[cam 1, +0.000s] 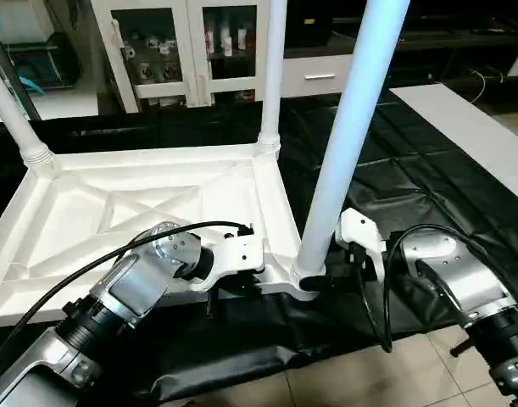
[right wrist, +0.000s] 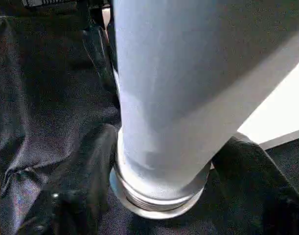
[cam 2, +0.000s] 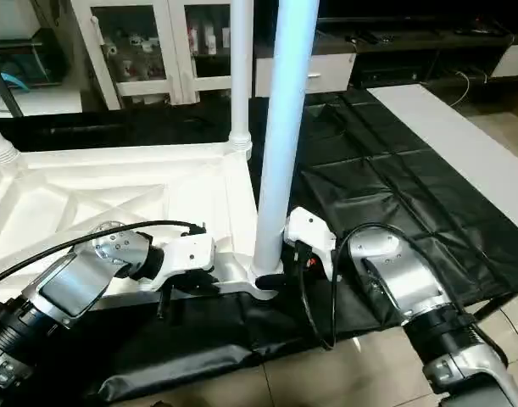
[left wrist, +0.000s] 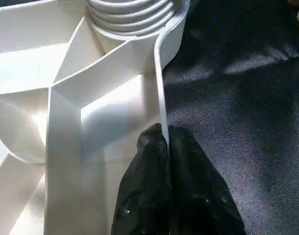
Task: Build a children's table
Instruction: Rotate leg to tighten
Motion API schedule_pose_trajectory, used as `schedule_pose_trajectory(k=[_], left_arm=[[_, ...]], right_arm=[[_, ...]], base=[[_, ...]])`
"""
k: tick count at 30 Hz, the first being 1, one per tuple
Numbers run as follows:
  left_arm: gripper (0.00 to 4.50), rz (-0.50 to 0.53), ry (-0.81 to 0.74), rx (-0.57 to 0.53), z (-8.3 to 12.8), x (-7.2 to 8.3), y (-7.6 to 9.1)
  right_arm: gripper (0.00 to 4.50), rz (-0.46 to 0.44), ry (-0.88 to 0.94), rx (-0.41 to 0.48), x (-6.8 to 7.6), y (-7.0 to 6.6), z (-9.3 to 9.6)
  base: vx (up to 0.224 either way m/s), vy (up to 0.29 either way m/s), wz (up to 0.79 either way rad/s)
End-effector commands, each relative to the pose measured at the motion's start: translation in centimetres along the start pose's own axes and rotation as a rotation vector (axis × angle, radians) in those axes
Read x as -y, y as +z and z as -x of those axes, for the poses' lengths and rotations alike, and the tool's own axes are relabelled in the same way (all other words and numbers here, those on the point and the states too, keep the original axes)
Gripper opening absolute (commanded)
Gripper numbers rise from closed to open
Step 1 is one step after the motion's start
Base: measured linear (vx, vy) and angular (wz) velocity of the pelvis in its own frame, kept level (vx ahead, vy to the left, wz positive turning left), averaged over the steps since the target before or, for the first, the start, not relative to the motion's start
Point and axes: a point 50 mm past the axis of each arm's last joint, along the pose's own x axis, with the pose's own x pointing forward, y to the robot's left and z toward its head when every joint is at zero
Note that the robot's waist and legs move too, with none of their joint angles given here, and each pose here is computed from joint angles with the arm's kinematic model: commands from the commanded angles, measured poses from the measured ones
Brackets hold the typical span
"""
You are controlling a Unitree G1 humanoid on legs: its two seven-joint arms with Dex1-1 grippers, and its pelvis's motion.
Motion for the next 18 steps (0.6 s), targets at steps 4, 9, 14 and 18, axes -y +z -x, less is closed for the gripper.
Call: schedule_pose_trajectory(k=[4, 9, 14, 18], left_arm=[[0.0, -0.008, -0.108, -0.073, -1.7, 1.5, -0.9], [0.0, 0.002, -0.106, -0.085, -1.6, 1.5, -1.2], [0.0, 0.028, -0.049, -0.061, -1.8, 0.9, -1.1], [0.0, 0.119, 0.125, 0.024, -2.8, -1.1, -0.2]], right_arm=[[2.73, 0.012, -0.011, -0.011, 0.4, 0.3, -0.2], [2.7, 0.0, 0.004, -0.007, 0.1, 0.0, -0.2], [2.7, -0.053, -0.153, 0.046, 1.3, 0.1, -0.6], [2.69, -0.201, -0.43, 0.143, 3.2, 0.3, -1.6]], base=[[0.0, 0.0, 0.0], [0.0, 0.0, 0.0], [0.0, 0.0, 0.0], [0.0, 0.0, 0.0]])
